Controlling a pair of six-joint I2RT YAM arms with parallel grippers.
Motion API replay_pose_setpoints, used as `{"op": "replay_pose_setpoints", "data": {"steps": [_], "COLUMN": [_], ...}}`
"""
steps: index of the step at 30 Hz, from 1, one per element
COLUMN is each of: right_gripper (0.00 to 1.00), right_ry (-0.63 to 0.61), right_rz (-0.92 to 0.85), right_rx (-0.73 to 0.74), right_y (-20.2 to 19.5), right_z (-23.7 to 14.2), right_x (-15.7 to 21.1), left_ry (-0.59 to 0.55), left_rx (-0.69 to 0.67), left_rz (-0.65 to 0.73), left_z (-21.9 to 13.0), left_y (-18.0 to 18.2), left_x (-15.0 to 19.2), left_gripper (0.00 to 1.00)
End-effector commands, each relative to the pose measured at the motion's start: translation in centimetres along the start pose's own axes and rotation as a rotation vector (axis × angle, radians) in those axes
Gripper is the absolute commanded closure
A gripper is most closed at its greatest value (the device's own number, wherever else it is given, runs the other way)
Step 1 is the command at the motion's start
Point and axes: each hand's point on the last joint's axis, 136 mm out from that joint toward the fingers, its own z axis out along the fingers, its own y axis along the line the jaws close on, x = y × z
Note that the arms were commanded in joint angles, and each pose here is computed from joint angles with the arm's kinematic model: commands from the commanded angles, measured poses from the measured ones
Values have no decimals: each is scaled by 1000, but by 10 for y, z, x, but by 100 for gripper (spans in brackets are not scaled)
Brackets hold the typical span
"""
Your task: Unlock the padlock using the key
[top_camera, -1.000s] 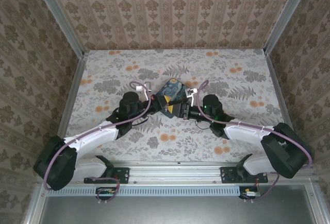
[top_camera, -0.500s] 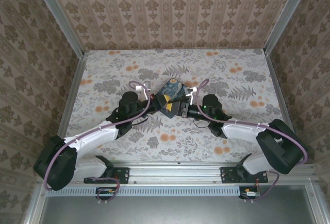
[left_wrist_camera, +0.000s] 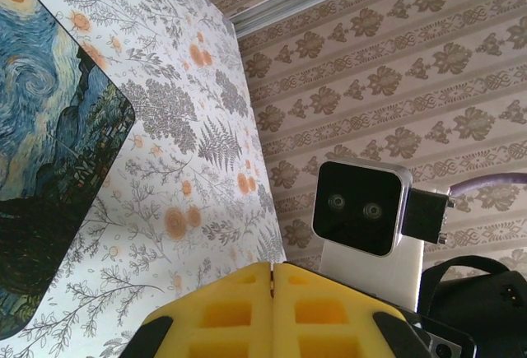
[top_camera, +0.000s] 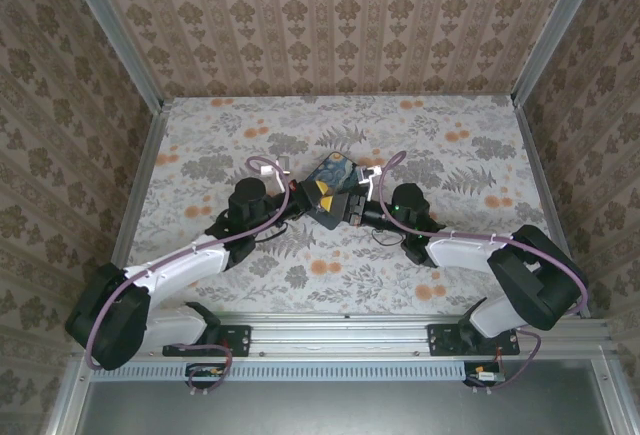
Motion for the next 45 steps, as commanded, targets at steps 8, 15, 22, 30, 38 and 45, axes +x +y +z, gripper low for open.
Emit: {"op": "replay_pose_setpoints", "data": {"steps": [8, 15, 22, 30, 38, 45], "right_gripper": [100, 100, 100, 100, 100, 100], "right_ry": [-67, -5, 159, 345, 414, 422], "right_rz": [-25, -87, -176, -274, -266, -263], "right_rx": [13, 82, 123, 109, 87, 80], "right_y": [-1, -6, -6, 7, 5, 4], "right_z": [-7, -22, -37, -50, -49, -47], "right_x": [-10, 1, 14, 30, 38, 39], "left_ry": [-16, -30, 91, 327, 408, 448], "left_rx": [55, 17, 12, 43, 120, 133], "left_rz": [4, 10, 109, 265, 315, 356], "left_z": [-7, -16, -22, -19, -13, -20], "left_y": [-13, -5, -7, -8, -20, -24], "left_x": [0, -2, 8, 37, 49, 60], "left_gripper": [96, 67, 61, 62, 71, 72]}}
